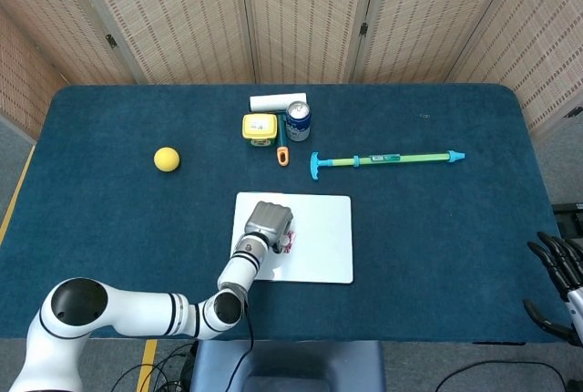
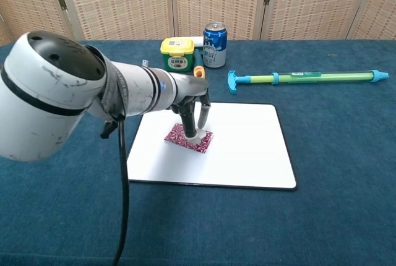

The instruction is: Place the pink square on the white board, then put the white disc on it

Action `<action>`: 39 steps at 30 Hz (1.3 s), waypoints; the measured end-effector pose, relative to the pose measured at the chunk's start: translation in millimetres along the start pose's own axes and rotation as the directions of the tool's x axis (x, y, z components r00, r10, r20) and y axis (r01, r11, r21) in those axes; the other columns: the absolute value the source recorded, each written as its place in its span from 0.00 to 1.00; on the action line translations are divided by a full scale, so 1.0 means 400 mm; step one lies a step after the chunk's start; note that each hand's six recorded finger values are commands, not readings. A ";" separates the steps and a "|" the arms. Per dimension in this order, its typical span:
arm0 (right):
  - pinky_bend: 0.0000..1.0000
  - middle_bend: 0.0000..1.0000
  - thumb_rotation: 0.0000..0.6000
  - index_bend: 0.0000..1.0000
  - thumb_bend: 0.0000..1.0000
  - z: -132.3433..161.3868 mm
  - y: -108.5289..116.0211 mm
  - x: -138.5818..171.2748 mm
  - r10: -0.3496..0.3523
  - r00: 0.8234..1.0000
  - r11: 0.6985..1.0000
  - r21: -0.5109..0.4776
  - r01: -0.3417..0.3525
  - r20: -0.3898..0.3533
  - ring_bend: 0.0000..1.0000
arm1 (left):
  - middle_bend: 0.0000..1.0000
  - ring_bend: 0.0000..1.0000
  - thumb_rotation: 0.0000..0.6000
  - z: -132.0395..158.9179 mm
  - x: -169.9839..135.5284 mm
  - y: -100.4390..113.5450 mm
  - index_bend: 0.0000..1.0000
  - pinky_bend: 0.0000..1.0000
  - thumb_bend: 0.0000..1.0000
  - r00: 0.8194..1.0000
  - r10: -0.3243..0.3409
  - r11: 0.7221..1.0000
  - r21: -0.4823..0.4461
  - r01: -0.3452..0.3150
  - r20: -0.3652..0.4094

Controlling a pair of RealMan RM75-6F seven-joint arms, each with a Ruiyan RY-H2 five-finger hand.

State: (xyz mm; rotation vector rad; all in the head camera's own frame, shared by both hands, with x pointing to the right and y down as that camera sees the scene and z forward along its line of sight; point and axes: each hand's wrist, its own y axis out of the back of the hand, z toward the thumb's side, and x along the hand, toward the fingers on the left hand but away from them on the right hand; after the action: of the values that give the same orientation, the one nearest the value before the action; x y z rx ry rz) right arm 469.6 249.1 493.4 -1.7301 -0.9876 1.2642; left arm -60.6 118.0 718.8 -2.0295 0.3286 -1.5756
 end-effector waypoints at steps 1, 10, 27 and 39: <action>0.00 0.00 1.00 0.00 0.24 0.000 -0.001 0.000 0.000 1.000 1.000 0.001 0.000 0.000 0.00 | 1.00 1.00 1.00 -0.003 0.000 0.000 0.60 1.00 0.28 1.000 0.000 1.000 -0.001 0.000 -0.001; 0.00 0.00 1.00 0.00 0.24 0.003 -0.010 -0.006 0.010 1.000 1.000 0.012 -0.010 0.007 0.00 | 1.00 1.00 1.00 -0.041 0.005 -0.002 0.60 1.00 0.28 1.000 0.000 1.000 -0.013 0.000 -0.012; 0.00 0.00 1.00 0.00 0.24 0.003 -0.014 -0.011 0.012 1.000 1.000 0.019 -0.012 0.017 0.00 | 1.00 1.00 1.00 -0.080 0.012 -0.017 0.54 1.00 0.28 1.000 -0.016 1.000 -0.025 0.016 -0.018; 0.00 0.00 1.00 0.00 0.24 0.007 -0.015 -0.008 0.010 1.000 1.000 0.024 -0.010 0.012 0.00 | 1.00 1.00 1.00 -0.094 -0.003 -0.011 0.36 1.00 0.28 1.000 -0.021 0.999 -0.040 0.021 -0.009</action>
State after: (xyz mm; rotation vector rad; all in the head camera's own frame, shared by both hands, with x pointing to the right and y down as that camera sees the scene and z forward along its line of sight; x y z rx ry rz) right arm 465.4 248.8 499.4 -1.7131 -0.9683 1.2895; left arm -97.0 112.0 726.6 -2.0623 0.3461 -1.6035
